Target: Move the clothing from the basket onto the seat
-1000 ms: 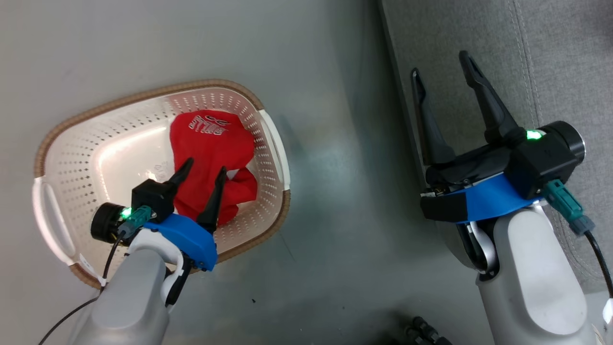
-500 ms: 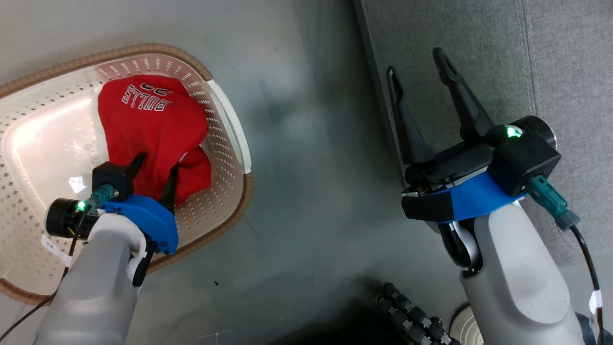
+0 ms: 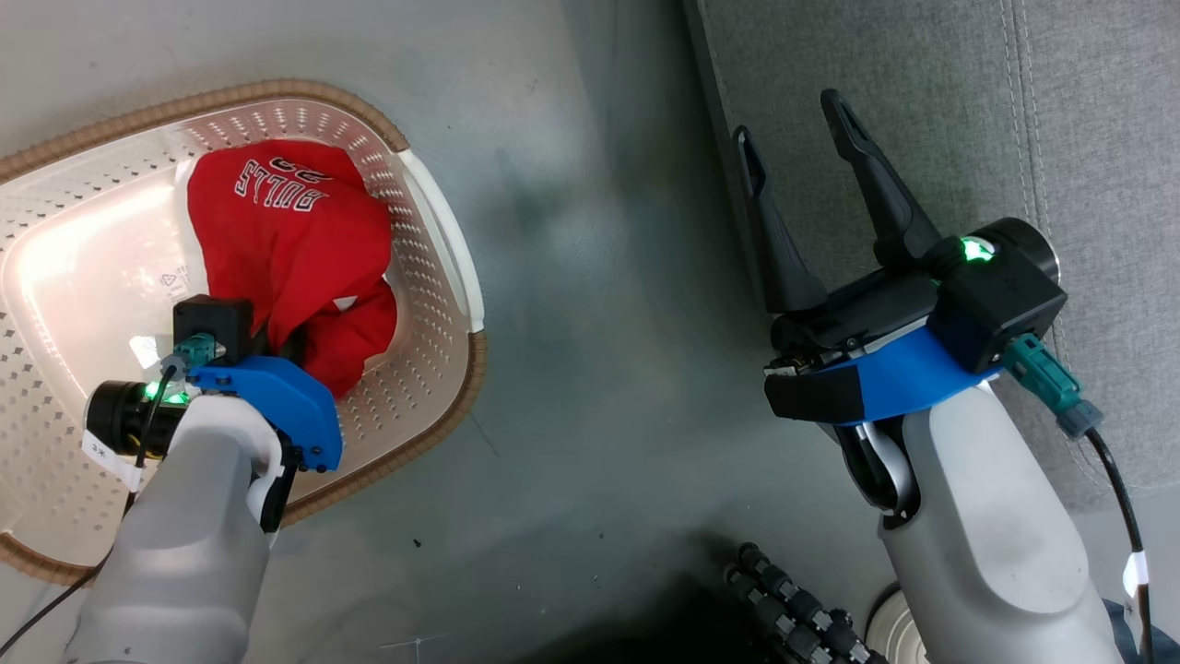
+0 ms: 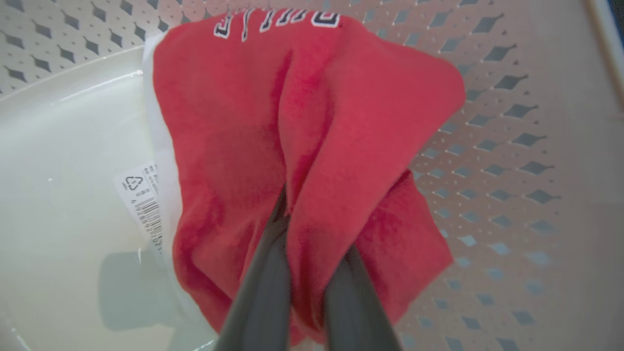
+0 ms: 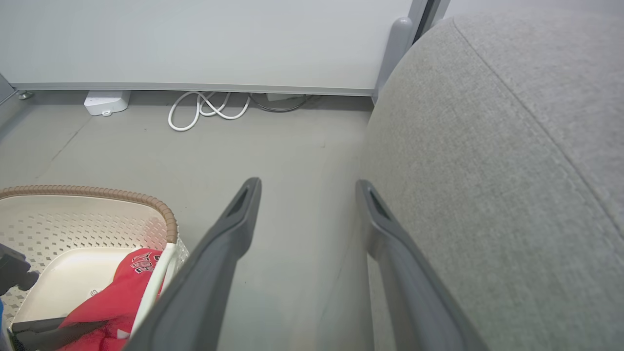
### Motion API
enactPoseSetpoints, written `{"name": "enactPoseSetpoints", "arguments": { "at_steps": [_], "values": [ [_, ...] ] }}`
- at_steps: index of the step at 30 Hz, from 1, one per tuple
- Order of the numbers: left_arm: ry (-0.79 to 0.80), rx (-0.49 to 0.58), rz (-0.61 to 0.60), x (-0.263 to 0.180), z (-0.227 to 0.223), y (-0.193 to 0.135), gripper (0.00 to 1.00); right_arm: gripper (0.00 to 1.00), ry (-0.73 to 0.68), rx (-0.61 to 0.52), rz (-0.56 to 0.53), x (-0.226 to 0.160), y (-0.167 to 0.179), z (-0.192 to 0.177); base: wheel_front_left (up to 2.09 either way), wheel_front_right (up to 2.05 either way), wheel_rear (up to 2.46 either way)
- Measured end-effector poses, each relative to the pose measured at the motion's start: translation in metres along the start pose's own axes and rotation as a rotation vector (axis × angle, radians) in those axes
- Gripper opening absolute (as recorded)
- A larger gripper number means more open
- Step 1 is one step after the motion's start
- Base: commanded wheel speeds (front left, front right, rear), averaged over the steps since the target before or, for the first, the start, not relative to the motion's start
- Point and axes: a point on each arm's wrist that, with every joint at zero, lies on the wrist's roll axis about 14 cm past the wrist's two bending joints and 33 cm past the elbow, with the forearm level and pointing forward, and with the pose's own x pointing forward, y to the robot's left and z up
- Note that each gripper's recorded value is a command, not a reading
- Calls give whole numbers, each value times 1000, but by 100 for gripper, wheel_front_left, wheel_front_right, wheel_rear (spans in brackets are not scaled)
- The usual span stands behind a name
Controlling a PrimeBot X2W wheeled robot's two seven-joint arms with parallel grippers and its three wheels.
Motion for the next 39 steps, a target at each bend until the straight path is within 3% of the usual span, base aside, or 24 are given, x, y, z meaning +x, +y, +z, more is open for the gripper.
{"name": "enactPoseSetpoints", "arguments": {
  "at_steps": [10, 19, 25, 33, 39],
  "values": [
    [-18, -14, 5, -10, 9, -2, 0, 100, -10, 0, 11, 1, 4, 5, 0, 0, 0],
    [-152, -23, 3, -42, 63, -19, 0, 100, -40, -13, 2, -8, 5, 27, 0, 0, 0],
    [-235, 18, 10, -89, 91, -31, 0, 100, -63, -15, 19, -29, 17, 50, 0, 0, 0],
    [-386, 148, 2, -165, 131, -60, 0, 100, -135, 4, 30, -72, 30, 91, 0, 0, 0],
    [-555, 227, -64, -234, 163, -109, 0, 100, -188, 22, 69, -114, 52, 115, 0, 0, 0]
  ]
}}
